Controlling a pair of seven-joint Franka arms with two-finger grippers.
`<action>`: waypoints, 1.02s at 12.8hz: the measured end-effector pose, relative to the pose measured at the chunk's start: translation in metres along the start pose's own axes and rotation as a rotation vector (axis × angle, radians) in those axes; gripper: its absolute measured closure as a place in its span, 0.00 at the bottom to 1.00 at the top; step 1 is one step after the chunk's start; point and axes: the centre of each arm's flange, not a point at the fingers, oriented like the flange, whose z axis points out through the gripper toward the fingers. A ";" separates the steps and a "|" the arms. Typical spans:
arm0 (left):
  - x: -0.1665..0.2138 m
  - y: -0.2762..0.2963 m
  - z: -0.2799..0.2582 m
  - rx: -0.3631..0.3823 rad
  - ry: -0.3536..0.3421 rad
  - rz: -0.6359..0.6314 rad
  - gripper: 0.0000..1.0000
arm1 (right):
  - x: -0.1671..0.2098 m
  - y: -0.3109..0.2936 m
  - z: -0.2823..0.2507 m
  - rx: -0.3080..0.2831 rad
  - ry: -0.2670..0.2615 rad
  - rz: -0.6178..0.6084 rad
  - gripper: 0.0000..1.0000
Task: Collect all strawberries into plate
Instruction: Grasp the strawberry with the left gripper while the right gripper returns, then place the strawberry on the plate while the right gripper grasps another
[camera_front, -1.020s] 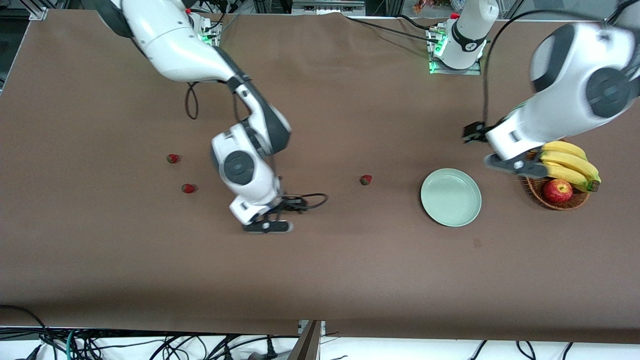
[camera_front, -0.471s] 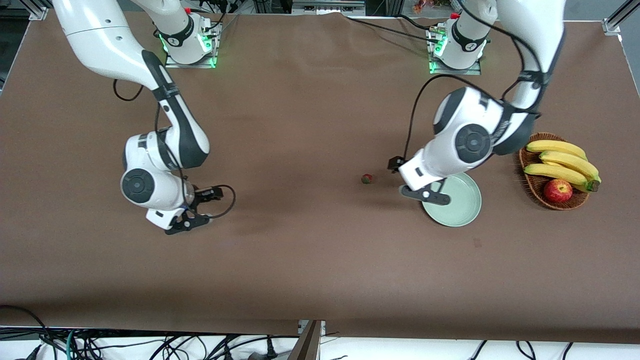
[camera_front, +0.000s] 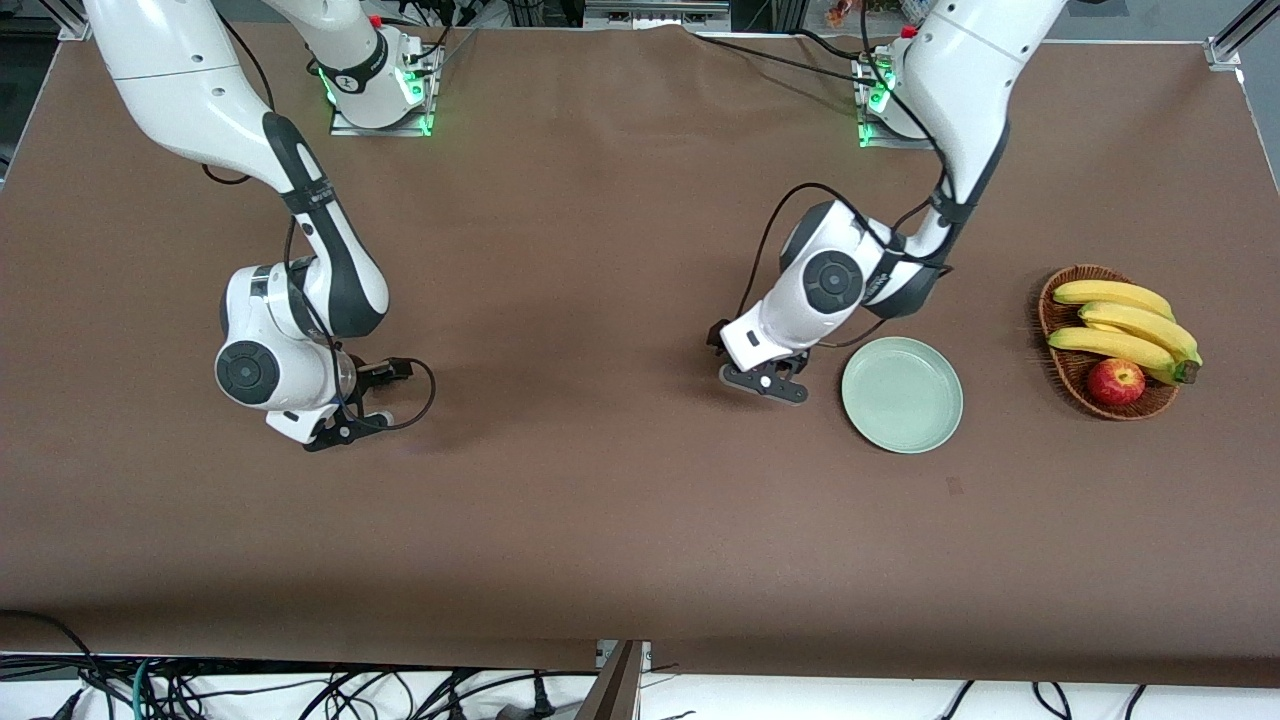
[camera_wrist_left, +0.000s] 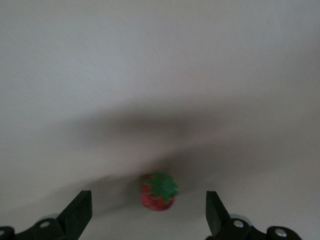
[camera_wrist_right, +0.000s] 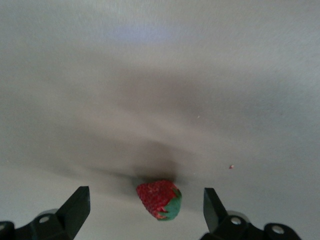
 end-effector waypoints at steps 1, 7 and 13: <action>-0.005 0.007 0.006 0.002 -0.007 0.006 0.00 | -0.001 0.000 0.003 0.001 -0.006 0.000 0.00; -0.006 0.007 0.017 0.040 0.004 0.043 0.53 | -0.006 -0.001 0.011 0.004 -0.024 0.000 0.45; 0.005 -0.025 -0.073 0.101 -0.084 0.008 0.68 | -0.006 -0.002 0.009 0.004 -0.020 0.000 0.67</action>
